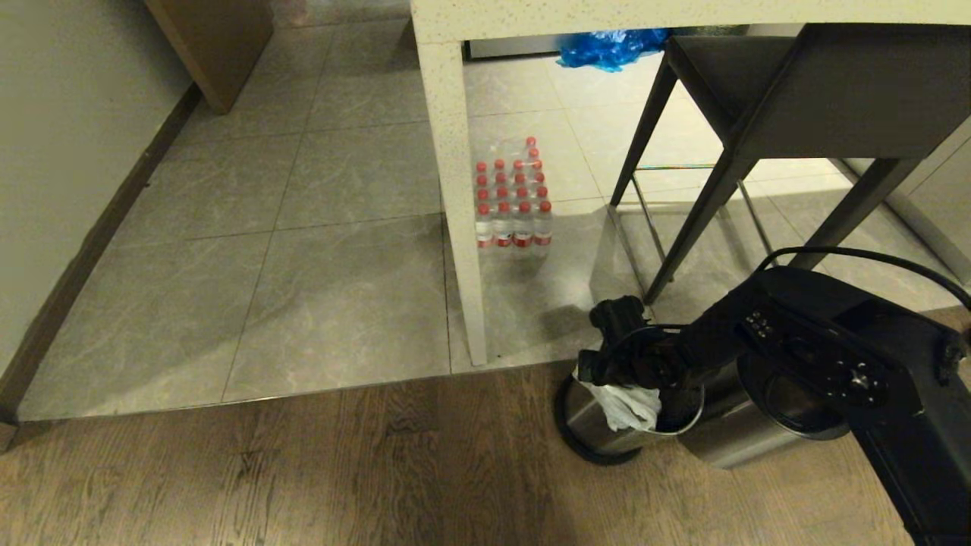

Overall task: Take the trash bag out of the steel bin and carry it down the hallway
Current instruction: Pick up the trash bag

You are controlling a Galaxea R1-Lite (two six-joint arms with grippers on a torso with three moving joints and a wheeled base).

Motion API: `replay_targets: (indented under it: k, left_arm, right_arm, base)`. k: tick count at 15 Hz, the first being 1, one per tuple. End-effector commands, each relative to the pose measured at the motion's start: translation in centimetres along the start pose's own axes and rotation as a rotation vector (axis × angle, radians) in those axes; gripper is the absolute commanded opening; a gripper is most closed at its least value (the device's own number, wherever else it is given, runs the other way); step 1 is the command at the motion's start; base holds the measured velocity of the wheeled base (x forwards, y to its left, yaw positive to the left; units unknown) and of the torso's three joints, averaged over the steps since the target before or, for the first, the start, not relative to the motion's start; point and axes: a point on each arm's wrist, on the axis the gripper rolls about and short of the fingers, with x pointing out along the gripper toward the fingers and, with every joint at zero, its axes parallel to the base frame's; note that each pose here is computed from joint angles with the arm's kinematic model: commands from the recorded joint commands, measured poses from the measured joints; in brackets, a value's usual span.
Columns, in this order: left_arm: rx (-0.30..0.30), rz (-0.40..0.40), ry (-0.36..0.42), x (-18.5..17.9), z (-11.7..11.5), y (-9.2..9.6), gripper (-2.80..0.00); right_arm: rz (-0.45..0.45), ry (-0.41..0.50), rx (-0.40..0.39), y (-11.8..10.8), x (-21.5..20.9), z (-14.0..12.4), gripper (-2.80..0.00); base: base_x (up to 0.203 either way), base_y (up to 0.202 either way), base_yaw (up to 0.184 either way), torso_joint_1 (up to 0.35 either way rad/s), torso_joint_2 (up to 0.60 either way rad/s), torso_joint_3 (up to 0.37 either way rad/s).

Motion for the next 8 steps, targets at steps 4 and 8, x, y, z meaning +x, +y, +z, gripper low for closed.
replay_targets:
  k: [4,8]
  left_arm:
    - [0.0,0.0,0.001,0.0,0.0,0.0,-2.8]
    - [0.0,0.0,0.001,0.0,0.0,0.0,-2.8]
  right_arm:
    - [-0.038,-0.014,0.007,0.0,-0.3,0.0,-2.8]
    - [-0.018,-0.038,-0.005,0.0,-2.7,1.6,-2.8]
  base:
    - [0.0,0.0,0.0,0.0,0.0,0.0]
    - [0.0,0.0,0.0,0.0,0.0,0.0]
